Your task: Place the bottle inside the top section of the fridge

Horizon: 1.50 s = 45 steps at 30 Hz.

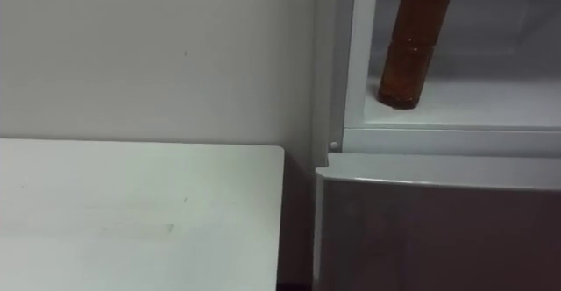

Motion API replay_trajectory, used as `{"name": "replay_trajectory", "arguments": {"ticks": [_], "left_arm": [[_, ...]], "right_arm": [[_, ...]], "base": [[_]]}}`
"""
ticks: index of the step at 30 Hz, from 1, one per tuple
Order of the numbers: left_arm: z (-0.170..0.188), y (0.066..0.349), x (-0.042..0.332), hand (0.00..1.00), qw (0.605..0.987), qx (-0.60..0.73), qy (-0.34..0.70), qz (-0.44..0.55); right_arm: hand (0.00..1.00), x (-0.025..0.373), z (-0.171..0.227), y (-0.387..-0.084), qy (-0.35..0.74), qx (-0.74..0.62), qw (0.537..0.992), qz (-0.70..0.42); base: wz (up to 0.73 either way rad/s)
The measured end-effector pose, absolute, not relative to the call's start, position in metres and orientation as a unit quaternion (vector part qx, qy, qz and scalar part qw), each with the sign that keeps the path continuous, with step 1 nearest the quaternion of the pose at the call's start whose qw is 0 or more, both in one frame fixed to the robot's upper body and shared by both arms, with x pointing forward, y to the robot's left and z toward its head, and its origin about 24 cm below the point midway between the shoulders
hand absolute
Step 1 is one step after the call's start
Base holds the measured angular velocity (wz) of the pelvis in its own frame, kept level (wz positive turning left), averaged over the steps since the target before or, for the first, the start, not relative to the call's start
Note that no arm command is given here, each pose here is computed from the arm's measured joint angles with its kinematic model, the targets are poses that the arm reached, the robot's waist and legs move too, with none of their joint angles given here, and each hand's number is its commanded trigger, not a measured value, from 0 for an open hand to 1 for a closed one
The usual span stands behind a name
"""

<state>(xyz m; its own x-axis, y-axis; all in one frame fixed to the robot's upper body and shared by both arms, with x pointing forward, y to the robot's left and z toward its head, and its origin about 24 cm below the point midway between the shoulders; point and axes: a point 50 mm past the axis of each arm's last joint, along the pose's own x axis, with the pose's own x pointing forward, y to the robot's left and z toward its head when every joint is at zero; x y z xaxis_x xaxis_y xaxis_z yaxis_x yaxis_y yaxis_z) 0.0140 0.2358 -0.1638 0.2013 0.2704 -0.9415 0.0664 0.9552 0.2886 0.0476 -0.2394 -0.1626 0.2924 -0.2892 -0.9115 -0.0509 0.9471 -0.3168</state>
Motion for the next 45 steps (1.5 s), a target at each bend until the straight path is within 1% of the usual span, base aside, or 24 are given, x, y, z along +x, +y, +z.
{"name": "replay_trajectory", "arguments": {"ticks": [20, 26, 29, 31, 32, 34, 35, 37, 40, 43, 45], "left_arm": [[-0.164, 0.235, 0.013, 0.0, 0.75, 0.169, 0.638, 0.04], [-0.164, 0.235, 0.015, 0.0, 0.753, 0.163, 0.636, 0.042], [-0.164, 0.237, 0.011, 0.0, 0.753, 0.159, 0.637, 0.051], [-0.163, 0.24, 0.01, 0.0, 0.754, 0.154, 0.635, 0.062], [-0.163, 0.241, 0.011, 0.0, 0.756, 0.152, 0.634, 0.066], [-0.162, 0.245, 0.007, 0.0, 0.759, 0.138, 0.63, 0.092], [-0.161, 0.246, 0.006, 0.0, 0.758, 0.133, 0.63, 0.101], [-0.159, 0.253, 0.006, 0.0, 0.759, 0.132, 0.625, 0.123], [-0.157, 0.256, 0.011, 0.0, 0.768, 0.129, 0.611, 0.141], [-0.155, 0.258, 0.012, 0.0, 0.771, 0.13, 0.603, 0.156], [-0.155, 0.258, 0.013, 0.0, 0.771, 0.135, 0.6, 0.162]], "right_arm": [[0.0, 0.04, -0.164, -0.24, 0.598, -0.118, 0.787, -0.092], [0.0, 0.035, -0.165, -0.239, 0.593, 0.004, 0.786, -0.176], [0.0, 0.035, -0.163, -0.243, 0.57, 0.091, 0.779, -0.245], [0.0, 0.032, -0.161, -0.252, 0.531, 0.191, 0.754, -0.336], [0.0, 0.031, -0.16, -0.254, 0.519, 0.212, 0.747, -0.356], [0.0, 0.039, -0.151, -0.269, 0.432, 0.317, 0.717, -0.447], [0.0, 0.044, -0.148, -0.273, 0.406, 0.341, 0.709, -0.465], [0.0, 0.062, -0.134, -0.288, 0.308, 0.424, 0.677, -0.516], [0.0, 0.081, -0.115, -0.304, 0.2, 0.512, 0.63, -0.548], [0.0, 0.095, -0.101, -0.31, 0.142, 0.561, 0.598, -0.555], [0.0, 0.102, -0.094, -0.311, 0.128, 0.57, 0.591, -0.556]], "base": [[0.0], [-0.01], [-0.08], [-0.16], [-0.08], [-0.02], [-0.12], [-0.27], [-0.17], [-0.02], [0.0]]}}
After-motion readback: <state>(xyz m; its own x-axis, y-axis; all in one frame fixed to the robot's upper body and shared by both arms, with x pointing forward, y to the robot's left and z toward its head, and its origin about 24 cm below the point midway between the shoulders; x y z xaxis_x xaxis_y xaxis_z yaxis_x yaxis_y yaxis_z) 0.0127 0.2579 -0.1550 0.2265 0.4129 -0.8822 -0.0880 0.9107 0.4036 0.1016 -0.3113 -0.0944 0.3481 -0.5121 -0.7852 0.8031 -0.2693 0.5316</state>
